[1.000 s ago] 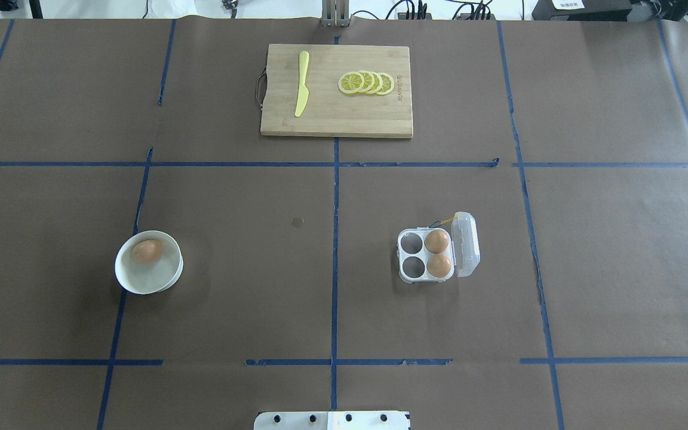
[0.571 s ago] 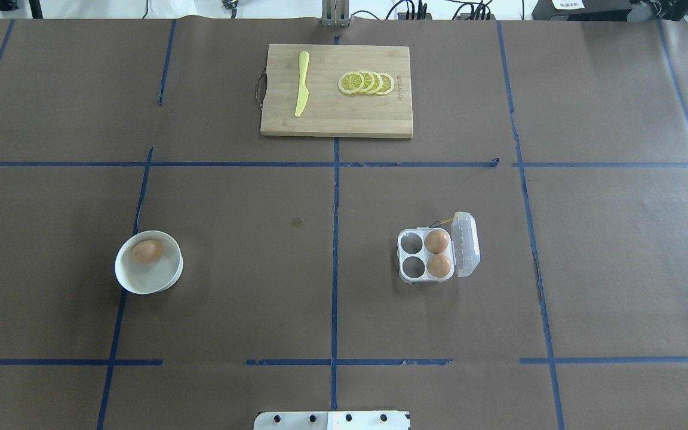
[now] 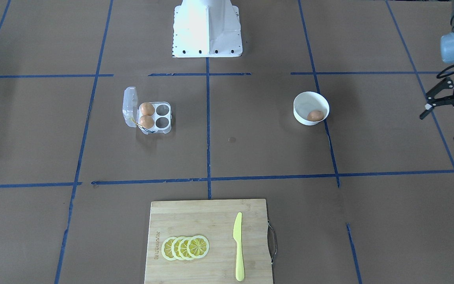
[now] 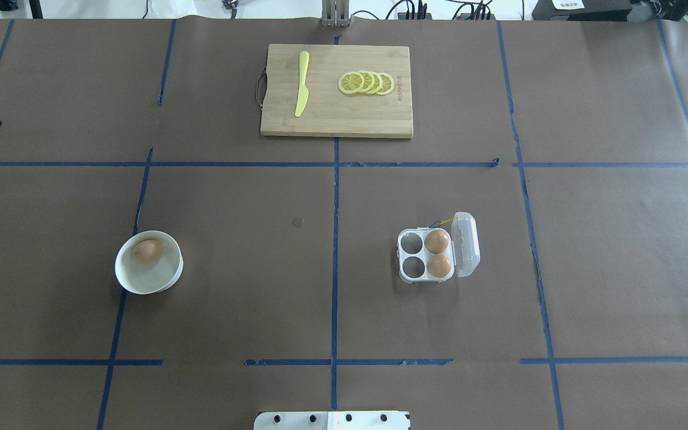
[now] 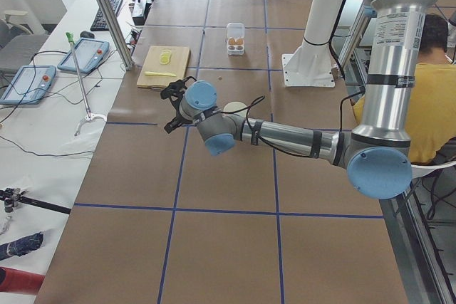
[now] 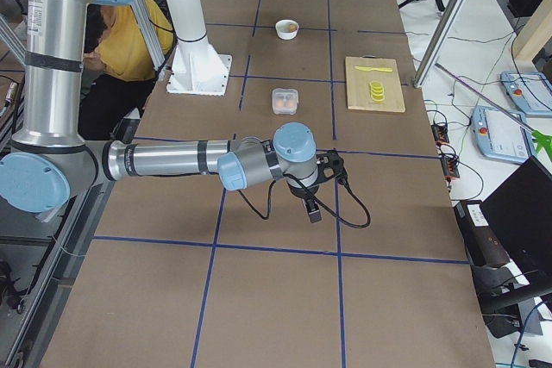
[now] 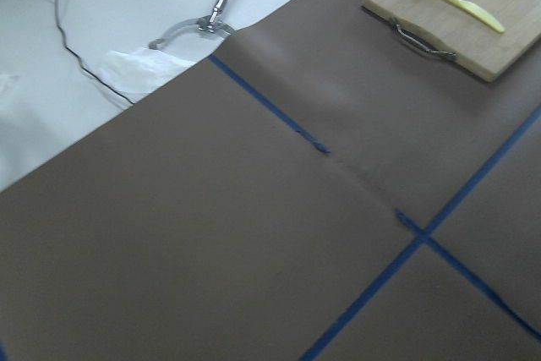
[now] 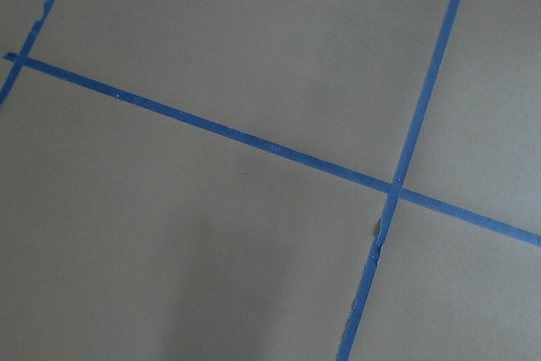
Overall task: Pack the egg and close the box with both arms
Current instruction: 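Move the left gripper down into the white bowl toward the egg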
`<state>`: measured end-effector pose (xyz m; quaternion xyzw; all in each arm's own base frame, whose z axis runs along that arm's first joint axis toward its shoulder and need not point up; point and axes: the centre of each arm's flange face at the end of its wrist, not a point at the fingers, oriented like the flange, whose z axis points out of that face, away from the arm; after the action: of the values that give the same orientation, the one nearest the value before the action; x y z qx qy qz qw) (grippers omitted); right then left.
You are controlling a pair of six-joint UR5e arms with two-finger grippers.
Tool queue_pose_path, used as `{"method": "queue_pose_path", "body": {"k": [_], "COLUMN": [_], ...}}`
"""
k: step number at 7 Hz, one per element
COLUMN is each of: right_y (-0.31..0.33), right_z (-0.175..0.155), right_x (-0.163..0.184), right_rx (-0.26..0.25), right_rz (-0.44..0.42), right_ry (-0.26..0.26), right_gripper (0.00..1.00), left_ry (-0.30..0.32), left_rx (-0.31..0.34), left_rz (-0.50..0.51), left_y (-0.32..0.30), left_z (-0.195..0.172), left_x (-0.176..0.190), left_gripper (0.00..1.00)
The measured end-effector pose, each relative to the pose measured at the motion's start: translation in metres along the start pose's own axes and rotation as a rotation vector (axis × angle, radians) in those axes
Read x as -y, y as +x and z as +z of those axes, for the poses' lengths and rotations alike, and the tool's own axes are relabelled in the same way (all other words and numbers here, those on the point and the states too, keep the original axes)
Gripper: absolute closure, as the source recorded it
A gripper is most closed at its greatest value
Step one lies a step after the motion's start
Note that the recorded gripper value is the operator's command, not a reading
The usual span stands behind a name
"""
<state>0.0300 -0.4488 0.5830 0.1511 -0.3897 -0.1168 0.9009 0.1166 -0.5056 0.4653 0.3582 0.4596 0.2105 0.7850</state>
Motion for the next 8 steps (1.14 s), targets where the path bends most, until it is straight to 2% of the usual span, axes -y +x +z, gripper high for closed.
{"method": "queue_pose_path", "body": {"k": [1, 2, 3, 5, 6, 8], "right_y": [0.0, 0.001, 0.001, 0.003, 0.003, 0.004], "right_z": [0.0, 0.001, 0.002, 0.003, 0.004, 0.005], "right_x": [-0.002, -0.004, -0.007, -0.011, -0.012, -0.014], "right_rx": [0.002, 0.003, 0.004, 0.004, 0.004, 0.004], "right_rz": [0.002, 0.005, 0.008, 0.013, 0.015, 0.019], "right_ry": [-0.002, -0.005, -0.007, -0.012, -0.014, -0.017], "right_gripper": [0.0, 0.0, 0.0, 0.0, 0.0, 0.0], "left_ry": [-0.006, -0.011, -0.014, -0.037, -0.052, -0.077], "left_rx": [-0.01, -0.017, -0.033, -0.058, -0.048, -0.029], "left_rz": [-0.035, -0.056, -0.06, -0.04, -0.027, -0.001], "left_y": [0.041, 0.081, 0.115, 0.157, 0.173, 0.198], "left_z": [0.025, 0.052, 0.069, 0.094, 0.109, 0.133], "left_x": [0.0, -0.003, -0.005, -0.02, -0.034, -0.058], "left_gripper": [0.0, 0.05, 0.19, 0.17, 0.13, 0.17]}}
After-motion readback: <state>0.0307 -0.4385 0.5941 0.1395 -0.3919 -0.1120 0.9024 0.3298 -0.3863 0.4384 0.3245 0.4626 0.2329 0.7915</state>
